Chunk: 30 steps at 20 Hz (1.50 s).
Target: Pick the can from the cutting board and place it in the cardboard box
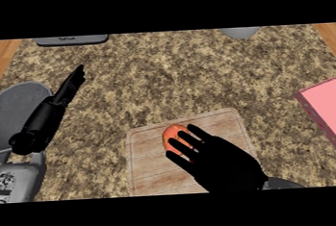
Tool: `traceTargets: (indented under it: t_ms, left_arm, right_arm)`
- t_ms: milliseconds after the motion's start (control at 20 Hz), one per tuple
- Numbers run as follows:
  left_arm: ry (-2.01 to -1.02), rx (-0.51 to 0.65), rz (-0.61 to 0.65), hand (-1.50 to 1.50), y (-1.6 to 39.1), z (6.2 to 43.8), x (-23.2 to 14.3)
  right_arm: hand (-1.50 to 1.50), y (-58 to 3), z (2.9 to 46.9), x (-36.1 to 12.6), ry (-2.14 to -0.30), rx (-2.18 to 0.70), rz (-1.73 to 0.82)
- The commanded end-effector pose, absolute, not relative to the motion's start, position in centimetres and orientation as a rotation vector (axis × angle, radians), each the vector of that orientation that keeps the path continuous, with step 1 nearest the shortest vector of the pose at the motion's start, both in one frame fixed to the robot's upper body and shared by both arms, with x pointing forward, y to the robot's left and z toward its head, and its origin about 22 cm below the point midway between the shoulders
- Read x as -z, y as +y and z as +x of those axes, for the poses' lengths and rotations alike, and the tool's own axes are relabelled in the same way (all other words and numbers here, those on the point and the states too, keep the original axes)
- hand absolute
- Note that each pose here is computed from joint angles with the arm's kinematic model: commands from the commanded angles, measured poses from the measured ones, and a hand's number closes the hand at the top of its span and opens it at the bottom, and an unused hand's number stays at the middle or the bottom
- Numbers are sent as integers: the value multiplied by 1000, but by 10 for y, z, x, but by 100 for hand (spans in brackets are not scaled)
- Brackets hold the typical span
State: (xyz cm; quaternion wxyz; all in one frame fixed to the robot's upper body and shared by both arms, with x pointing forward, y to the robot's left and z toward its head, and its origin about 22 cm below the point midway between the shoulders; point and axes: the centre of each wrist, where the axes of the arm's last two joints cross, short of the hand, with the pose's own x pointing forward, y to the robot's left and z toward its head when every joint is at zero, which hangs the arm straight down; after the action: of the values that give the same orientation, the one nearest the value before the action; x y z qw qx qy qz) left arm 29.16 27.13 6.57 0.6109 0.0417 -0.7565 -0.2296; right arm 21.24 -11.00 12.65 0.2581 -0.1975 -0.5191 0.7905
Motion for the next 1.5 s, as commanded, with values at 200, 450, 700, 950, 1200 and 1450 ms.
traceTargets:
  t_ms: [200, 450, 700, 950, 1200, 1450]
  left_arm:
    - [-1743, 530, 90, 0, 258, 276, -76]
    - [-1752, 533, 107, 0, 276, 294, -61]
    - [-1753, 540, 112, 0, 267, 286, -74]
    - [-1748, 521, 116, 0, 274, 300, -67]
    - [-1753, 524, 97, 0, 259, 293, -59]
    - [-1744, 539, 90, 0, 268, 297, -65]
  right_arm:
    - [-150, -104, 222, -105, -1393, -2162, -473]
    - [-150, -105, 230, -85, -1354, -2167, -485]
    - [-150, -100, 233, -61, -1347, -2169, -567]
    - [-150, -117, 241, -51, -1341, -2148, -526]
    - [150, -87, 259, -48, -1349, -2213, -486]
    - [150, -112, 266, -50, -1548, -2229, -459]
